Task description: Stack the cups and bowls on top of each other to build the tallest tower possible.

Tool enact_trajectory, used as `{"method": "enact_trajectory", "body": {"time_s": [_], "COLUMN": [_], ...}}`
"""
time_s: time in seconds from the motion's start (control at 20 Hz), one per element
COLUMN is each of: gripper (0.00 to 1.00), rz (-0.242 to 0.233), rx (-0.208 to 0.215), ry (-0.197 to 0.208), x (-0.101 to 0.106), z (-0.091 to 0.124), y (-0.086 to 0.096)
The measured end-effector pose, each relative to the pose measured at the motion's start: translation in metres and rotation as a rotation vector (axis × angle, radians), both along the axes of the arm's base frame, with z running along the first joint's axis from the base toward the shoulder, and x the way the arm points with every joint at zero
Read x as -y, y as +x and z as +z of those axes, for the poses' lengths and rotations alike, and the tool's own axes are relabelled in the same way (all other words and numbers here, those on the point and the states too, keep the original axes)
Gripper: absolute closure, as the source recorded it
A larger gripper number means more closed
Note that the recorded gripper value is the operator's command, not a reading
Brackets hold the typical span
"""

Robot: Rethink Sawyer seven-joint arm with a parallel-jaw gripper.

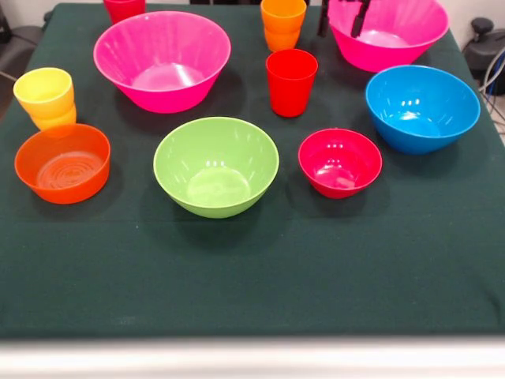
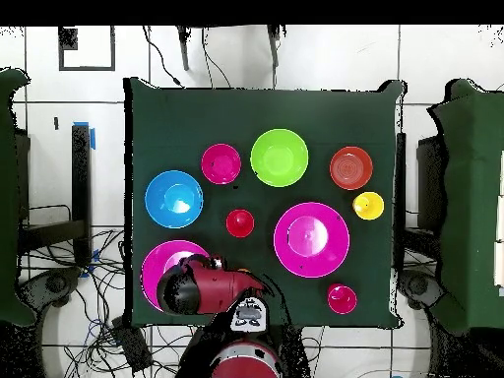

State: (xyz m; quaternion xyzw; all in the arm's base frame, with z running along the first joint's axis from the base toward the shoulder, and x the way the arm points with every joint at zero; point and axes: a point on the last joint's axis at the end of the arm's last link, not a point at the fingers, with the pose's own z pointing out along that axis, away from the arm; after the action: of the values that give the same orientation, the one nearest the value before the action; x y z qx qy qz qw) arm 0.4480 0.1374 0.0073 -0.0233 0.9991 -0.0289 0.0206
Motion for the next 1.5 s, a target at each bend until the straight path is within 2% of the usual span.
{"method": "enact_trajectory", "body": {"time_s": [0.65, 0.7, 1.5], "gripper": [0.00, 1.00, 1.00], "rz": [0.009, 0.010, 0.030], "rx": [0.014, 0.015, 0.033], "ry": [-0.001, -0.001, -0.003], "x": [-0.003, -0.003, -0.011], "z": [-0.005, -0.005, -0.003], "y": [0.010, 0.011, 0.018]}}
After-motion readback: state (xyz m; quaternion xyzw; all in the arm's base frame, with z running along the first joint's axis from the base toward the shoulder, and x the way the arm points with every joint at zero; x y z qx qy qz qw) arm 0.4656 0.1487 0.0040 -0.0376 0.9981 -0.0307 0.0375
